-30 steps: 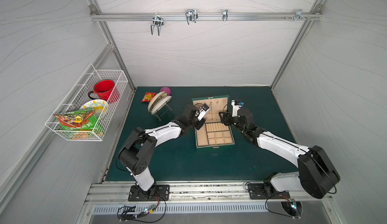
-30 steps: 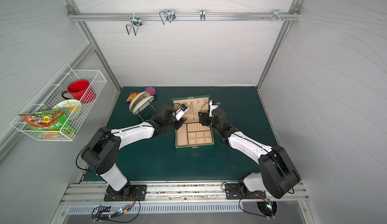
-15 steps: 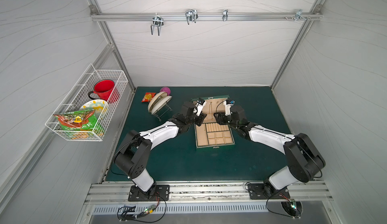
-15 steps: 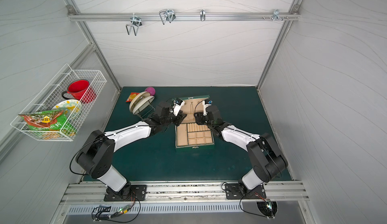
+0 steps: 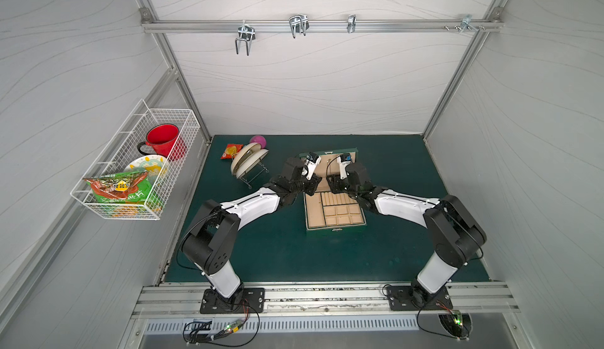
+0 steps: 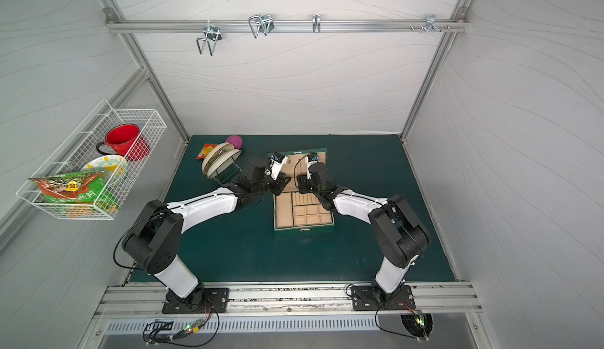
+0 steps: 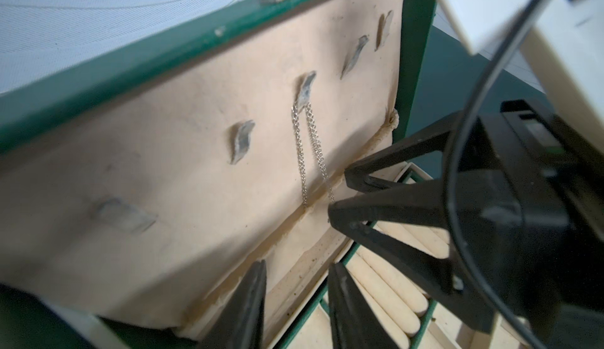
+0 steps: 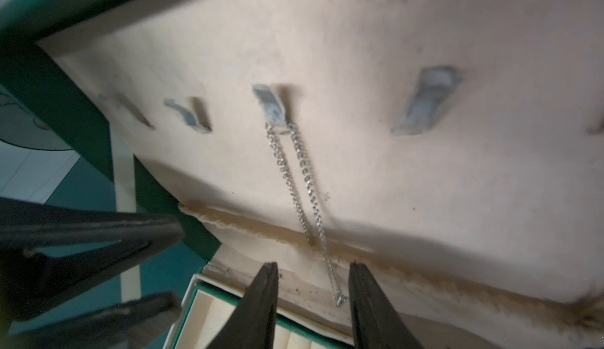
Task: Put jewelry chain into jewelry box
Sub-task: Adjust the necklace at the jewelry box clasp.
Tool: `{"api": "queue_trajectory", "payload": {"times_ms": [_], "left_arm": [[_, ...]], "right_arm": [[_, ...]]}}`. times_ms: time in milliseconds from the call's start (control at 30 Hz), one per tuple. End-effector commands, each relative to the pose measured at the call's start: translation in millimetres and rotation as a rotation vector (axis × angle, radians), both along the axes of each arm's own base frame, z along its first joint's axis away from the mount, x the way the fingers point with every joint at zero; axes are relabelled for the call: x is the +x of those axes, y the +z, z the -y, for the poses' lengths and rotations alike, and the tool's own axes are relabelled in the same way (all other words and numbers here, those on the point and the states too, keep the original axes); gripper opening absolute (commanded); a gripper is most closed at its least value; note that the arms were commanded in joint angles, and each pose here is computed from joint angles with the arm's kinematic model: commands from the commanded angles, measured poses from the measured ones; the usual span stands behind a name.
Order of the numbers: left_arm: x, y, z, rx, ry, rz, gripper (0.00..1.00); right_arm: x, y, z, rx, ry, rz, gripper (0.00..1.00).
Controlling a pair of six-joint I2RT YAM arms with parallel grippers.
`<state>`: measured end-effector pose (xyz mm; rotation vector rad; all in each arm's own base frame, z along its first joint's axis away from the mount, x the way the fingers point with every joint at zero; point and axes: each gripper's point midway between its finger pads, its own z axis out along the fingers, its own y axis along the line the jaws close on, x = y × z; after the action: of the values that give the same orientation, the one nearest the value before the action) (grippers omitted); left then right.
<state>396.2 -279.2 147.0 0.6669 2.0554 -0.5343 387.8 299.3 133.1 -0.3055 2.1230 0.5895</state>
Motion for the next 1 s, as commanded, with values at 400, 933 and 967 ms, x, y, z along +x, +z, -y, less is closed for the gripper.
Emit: {"api": "queue_trajectory", "payload": {"times_ms": [400,933,967], "left_arm": [[14,10,11,-0.034,-0.018,0.036,0.34],[13,12,8,-0.029,-0.013,0.043,0.34],[13,12,8,-0.029,-0.012,0.044,0.34]], "right_arm": [[16,-1,4,-0.108,-0.089,0.048,0.25],[14,6,24,-0.131,-0.156,0.059,0.19],[14,7,25,-0.129,-0.155,0.06,0.19]]}}
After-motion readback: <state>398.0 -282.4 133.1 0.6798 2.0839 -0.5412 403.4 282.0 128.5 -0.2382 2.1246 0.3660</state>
